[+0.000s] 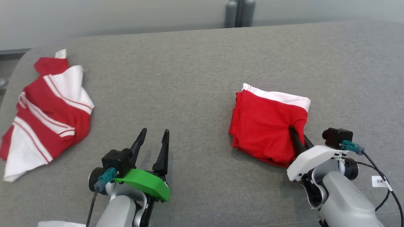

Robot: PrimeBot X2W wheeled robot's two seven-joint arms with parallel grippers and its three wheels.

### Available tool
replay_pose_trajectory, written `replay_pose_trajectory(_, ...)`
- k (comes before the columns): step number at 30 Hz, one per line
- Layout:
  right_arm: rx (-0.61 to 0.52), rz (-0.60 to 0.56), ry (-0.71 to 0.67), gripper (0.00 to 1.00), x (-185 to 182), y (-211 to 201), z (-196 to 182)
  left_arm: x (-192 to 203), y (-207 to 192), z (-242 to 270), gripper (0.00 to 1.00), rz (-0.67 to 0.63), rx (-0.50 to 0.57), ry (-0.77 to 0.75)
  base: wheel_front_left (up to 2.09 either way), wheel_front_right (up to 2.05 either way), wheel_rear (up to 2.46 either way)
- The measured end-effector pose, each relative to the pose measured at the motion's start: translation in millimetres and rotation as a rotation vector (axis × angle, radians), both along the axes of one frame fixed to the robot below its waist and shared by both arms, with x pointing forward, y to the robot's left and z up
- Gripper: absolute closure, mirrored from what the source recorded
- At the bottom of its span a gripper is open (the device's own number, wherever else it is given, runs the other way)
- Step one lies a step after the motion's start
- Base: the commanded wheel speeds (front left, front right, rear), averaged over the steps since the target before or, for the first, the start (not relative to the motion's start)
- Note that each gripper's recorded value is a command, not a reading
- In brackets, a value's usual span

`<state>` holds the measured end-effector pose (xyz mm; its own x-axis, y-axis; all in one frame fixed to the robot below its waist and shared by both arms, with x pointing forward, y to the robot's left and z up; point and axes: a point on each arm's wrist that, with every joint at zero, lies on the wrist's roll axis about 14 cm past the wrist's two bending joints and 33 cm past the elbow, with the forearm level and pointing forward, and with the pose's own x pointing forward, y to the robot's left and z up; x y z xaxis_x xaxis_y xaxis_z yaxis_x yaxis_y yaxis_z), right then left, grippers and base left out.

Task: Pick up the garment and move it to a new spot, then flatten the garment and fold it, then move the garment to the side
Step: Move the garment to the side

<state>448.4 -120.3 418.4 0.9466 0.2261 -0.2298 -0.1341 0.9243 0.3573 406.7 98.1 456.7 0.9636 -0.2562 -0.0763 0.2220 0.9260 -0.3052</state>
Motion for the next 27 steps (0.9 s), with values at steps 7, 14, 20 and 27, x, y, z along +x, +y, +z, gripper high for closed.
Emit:
replay_pose_trajectory(7,-0.012,-0.134,-0.007,1.0,-26,-52,7,9,-71,8,0.0,-0.207,-0.012,-0.033,0.0,0.0,0.0)
replay_pose_trajectory(14,-0.02,-0.267,0.009,1.0,-60,-98,6,8,-144,22,0.0,-0.419,-0.019,-0.09,0.0,0.0,0.0)
replay_pose_trajectory(20,-0.047,-0.322,0.016,1.0,-79,-119,6,1,-190,28,0.0,-0.556,-0.029,-0.122,0.0,0.0,0.0)
replay_pose_trajectory(27,-0.161,-0.287,-0.066,1.0,-41,-138,40,3,-218,28,0.0,-0.639,-0.043,-0.144,0.0,0.0,0.0)
